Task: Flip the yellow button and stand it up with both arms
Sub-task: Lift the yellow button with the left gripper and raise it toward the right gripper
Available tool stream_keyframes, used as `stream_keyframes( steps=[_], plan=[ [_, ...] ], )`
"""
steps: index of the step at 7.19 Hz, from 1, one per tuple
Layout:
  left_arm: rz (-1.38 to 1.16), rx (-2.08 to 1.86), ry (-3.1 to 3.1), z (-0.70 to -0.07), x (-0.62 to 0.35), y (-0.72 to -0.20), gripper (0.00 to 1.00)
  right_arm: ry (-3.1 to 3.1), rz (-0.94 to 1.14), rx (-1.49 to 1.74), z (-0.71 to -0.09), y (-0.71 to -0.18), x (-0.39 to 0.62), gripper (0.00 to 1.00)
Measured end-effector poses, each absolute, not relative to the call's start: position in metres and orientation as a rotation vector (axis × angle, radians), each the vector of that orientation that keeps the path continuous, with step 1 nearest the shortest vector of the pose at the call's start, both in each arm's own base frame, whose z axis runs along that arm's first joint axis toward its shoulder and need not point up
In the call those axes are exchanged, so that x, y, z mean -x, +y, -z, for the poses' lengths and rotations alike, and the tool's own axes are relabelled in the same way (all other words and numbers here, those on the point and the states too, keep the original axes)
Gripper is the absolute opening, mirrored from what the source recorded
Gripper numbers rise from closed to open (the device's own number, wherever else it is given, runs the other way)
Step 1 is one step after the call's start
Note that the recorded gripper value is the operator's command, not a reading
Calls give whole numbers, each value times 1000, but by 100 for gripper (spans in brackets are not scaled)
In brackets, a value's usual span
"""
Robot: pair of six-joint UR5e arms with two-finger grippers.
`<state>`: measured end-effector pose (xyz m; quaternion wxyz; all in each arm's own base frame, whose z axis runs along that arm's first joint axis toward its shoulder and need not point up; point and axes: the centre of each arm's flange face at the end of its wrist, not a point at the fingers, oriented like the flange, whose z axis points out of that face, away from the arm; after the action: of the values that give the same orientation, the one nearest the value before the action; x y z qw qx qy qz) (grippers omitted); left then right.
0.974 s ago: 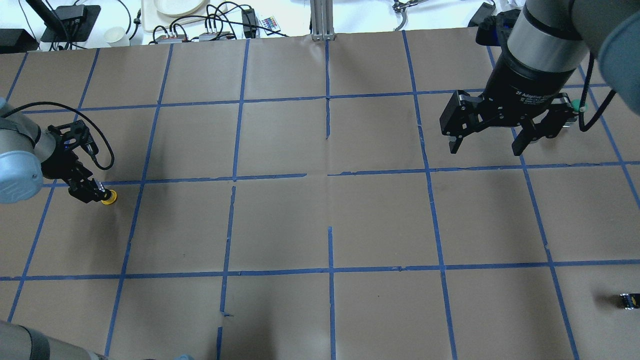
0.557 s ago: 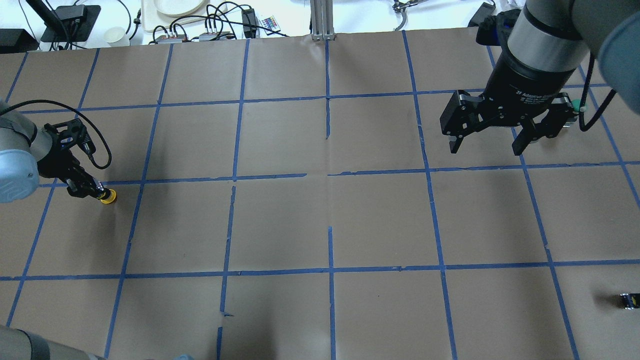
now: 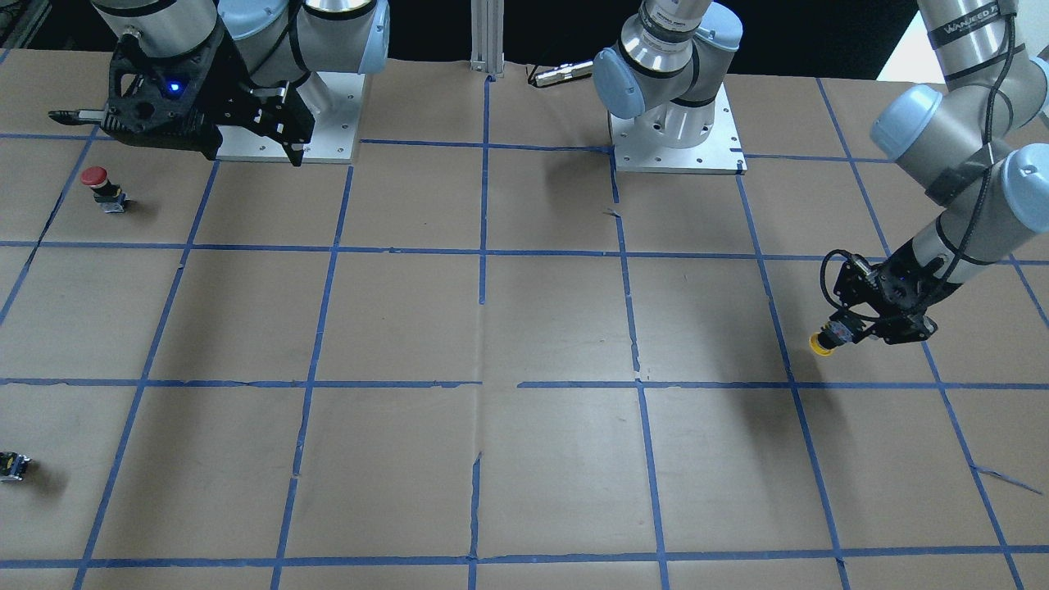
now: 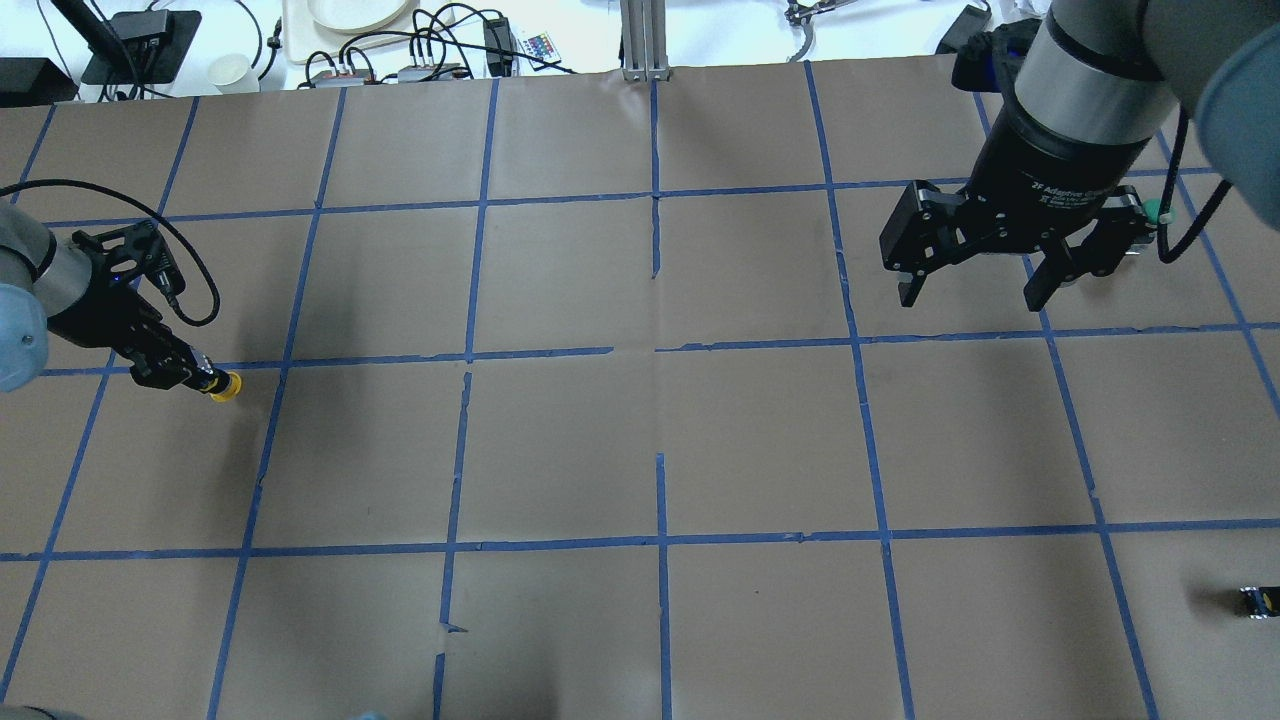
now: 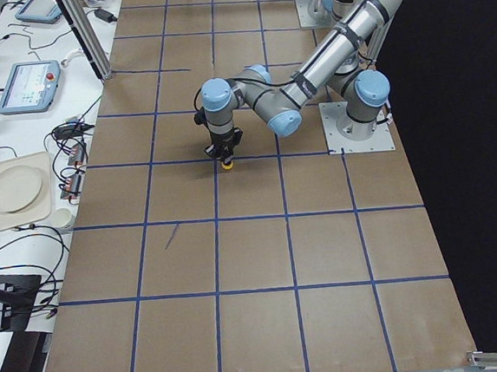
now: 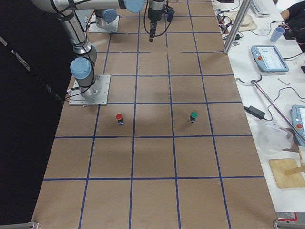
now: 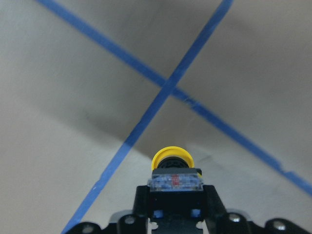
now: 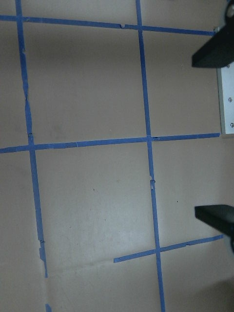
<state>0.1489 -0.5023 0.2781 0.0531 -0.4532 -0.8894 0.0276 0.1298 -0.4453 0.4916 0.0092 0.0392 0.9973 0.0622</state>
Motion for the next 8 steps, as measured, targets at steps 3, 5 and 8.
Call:
stream_keyframes(
  steps=[3, 5, 8],
  plan=[
    [-339, 1177, -2446, -319, -75, -487, 15, 3049, -183, -185, -495, -452, -119, 100],
    [-444, 952, -2289, -342, -4, -488, 13, 2907, -224, -354, -497, -459, -86, 100],
    [-479, 632, -2092, -402, 103, -469, 9, 2569, -305, -792, -501, -470, -52, 100]
  ],
)
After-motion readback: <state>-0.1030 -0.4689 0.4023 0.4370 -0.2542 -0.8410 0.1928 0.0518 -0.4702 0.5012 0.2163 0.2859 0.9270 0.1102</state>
